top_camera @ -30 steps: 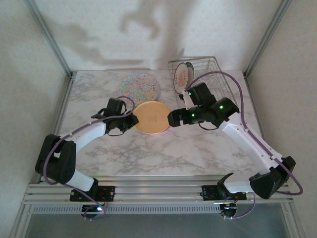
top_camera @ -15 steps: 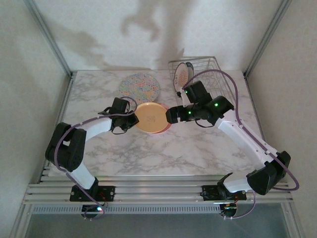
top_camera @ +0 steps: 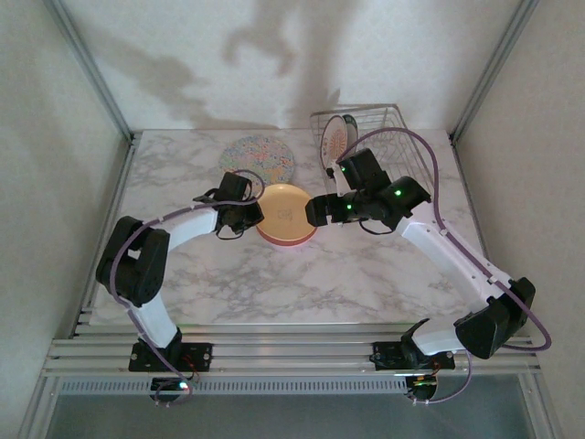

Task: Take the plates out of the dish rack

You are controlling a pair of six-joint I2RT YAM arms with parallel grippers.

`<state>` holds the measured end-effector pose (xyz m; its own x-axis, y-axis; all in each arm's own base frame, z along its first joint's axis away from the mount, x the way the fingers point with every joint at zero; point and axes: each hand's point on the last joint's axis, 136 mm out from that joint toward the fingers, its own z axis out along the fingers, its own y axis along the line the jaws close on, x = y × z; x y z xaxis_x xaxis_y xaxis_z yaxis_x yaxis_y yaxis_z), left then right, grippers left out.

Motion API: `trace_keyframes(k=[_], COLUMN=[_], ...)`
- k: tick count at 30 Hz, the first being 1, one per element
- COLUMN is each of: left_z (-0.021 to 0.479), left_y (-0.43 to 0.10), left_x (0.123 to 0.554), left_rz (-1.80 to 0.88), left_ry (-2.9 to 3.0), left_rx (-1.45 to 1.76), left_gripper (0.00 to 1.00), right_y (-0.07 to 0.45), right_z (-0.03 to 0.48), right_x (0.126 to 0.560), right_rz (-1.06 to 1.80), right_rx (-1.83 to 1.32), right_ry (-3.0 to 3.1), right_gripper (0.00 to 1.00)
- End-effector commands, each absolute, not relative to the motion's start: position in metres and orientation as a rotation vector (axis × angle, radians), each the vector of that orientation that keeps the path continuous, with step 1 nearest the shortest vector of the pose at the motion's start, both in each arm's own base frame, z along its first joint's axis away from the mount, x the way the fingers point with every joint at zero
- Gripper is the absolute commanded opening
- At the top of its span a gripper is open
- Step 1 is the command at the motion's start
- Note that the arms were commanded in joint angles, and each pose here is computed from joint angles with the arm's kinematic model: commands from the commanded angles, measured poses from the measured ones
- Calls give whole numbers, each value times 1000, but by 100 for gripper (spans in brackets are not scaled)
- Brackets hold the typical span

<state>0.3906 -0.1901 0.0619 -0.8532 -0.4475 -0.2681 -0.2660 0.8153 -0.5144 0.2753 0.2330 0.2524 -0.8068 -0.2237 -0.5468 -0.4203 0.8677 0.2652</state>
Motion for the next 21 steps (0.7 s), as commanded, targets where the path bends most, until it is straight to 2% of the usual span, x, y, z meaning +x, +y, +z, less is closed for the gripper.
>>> trace_keyframes(k=[1, 14, 17, 21], left_z=[64, 50, 50, 53], left_y=[-191, -191, -192, -191], left_x=[395, 390, 391, 392], left_rz=[-620, -608, -608, -593], left_ry=[2623, 2660, 2660, 2663], left_rx=[-512, -513, -514, -516], left_gripper=[0, 1, 9, 31], right_y=[236, 238, 238, 238], right_z=[256, 256, 256, 256], right_x=[280, 281, 281, 280], right_rz=[514, 517, 519, 517], right_rx=[-457, -460, -461, -461], right_ry=[2506, 2506, 2505, 2507], right_gripper=[93, 93, 93, 93])
